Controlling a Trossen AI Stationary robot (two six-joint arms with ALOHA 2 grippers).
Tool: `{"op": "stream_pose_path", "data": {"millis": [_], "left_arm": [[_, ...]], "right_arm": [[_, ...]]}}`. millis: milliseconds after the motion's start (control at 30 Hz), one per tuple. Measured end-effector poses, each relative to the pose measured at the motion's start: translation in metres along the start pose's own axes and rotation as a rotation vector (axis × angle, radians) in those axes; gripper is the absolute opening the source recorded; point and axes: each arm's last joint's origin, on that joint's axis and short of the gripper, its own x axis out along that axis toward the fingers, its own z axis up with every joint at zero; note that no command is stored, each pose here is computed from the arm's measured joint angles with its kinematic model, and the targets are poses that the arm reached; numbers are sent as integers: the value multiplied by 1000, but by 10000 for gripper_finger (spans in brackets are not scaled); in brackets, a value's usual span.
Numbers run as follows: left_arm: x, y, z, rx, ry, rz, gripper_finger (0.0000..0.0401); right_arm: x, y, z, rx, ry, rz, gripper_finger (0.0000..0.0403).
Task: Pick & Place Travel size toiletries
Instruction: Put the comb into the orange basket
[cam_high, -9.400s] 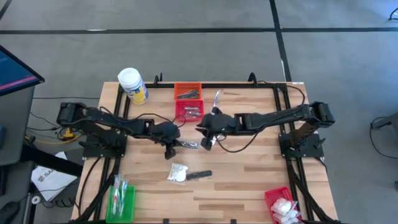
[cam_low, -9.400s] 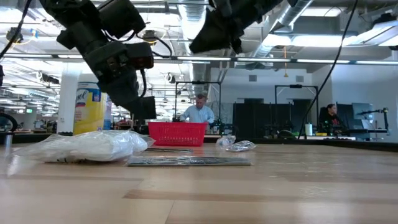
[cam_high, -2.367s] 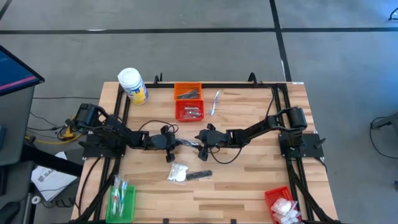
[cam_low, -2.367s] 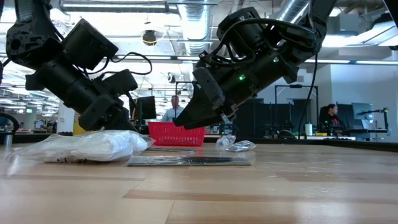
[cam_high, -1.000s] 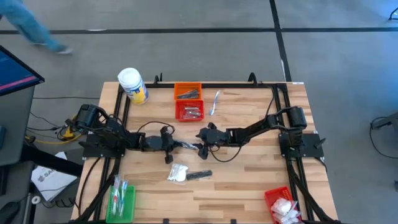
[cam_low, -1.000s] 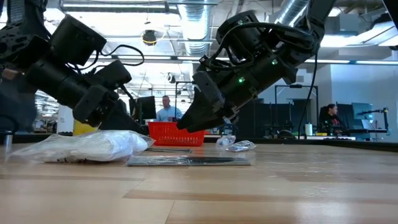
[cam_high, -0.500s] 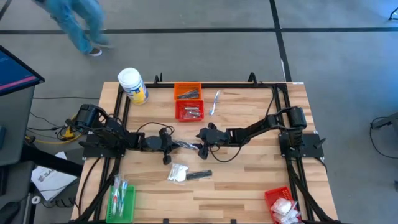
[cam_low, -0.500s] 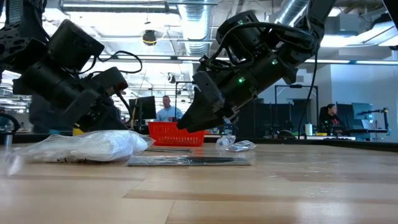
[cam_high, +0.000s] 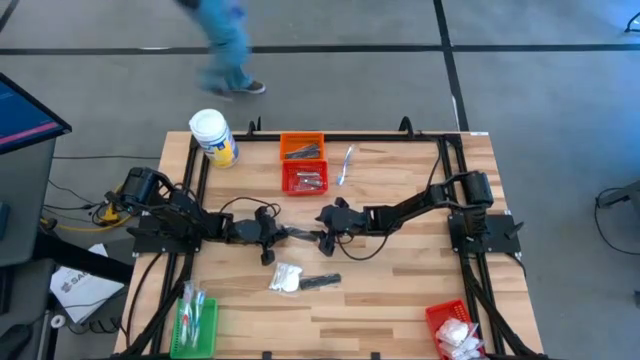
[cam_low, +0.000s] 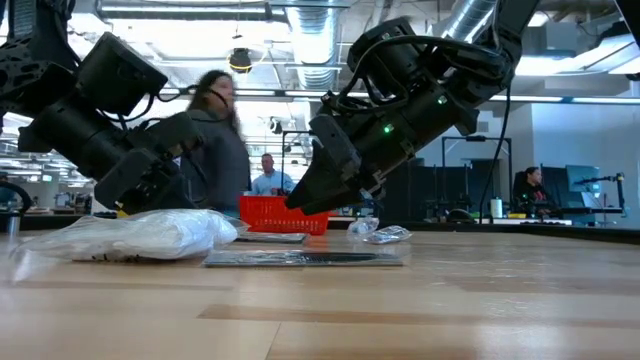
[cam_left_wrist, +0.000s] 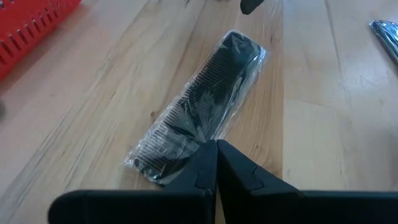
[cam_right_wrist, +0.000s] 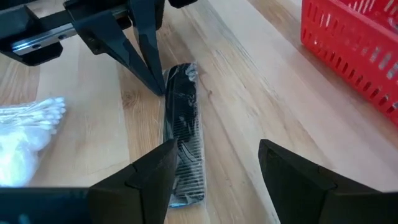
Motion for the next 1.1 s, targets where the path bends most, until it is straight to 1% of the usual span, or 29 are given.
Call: {"op": "stream_pose_path", "data": {"millis": [167,267,367,467,733,1100], "left_arm": [[0,0,0,1,1,1,0],[0,0,0,1,2,1,0],[0,0,0,2,4,2,0],[0,0,0,2,4,2,0],[0,0,0,3,5,3,0],[0,1,0,3,7,5,0]], "right_arm": [[2,-9,-1,100,63,30,221],[3,-15,0,161,69,13,221],[4,-19,1,197,70,11,221],[4,-18,1,228,94,63,221],[5,-19,4,288,74,82,221],[4,-18,3,305,97,103,221]]}}
